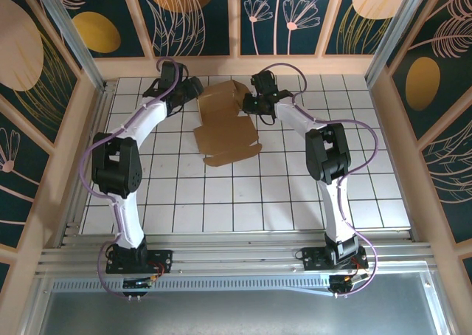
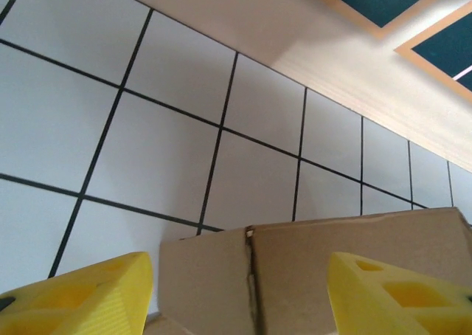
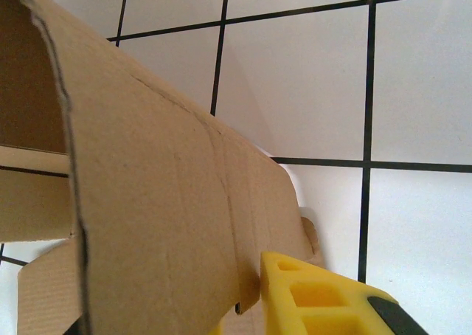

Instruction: Fold the paper box

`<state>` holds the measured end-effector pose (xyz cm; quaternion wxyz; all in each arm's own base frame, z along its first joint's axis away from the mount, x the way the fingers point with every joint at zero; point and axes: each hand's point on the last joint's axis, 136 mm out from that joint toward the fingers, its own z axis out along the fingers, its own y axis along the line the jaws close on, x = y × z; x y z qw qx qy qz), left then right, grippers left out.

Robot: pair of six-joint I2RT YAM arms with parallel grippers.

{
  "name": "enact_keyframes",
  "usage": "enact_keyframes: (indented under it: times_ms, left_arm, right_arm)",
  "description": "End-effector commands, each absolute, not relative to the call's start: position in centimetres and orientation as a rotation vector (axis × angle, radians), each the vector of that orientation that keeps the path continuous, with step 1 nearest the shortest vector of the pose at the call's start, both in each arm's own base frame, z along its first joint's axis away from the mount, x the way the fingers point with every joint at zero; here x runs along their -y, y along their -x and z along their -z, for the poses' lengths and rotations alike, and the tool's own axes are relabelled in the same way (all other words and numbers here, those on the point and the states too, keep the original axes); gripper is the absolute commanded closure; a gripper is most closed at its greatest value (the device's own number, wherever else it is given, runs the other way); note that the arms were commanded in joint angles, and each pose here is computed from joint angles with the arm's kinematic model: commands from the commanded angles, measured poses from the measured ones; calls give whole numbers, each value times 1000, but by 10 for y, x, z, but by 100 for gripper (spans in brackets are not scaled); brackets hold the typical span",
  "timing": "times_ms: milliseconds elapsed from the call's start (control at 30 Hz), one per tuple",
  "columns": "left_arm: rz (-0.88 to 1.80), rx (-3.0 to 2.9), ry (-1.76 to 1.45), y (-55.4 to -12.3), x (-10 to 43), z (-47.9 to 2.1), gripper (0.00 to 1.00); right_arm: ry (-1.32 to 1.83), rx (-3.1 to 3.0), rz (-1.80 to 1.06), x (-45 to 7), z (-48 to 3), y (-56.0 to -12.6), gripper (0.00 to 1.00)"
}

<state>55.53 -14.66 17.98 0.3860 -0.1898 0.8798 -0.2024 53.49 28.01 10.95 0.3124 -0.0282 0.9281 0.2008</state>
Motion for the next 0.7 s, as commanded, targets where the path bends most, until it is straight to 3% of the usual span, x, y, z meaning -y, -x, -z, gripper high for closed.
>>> enact_keyframes:
  times_ms: [0, 300, 667]
  left_arm:
    - [525, -2188, 529, -549, 140, -199, 35]
    - [811, -2289, 523, -556, 183, -165, 35]
    - [888, -2312, 558, -549, 191, -146, 45]
  right_arm:
    - [86, -2421, -518, -279, -124, -531, 79]
    - [96, -2423, -535, -283, -127, -529, 79]
    - [71, -2411, -707, -324, -139, -511, 79]
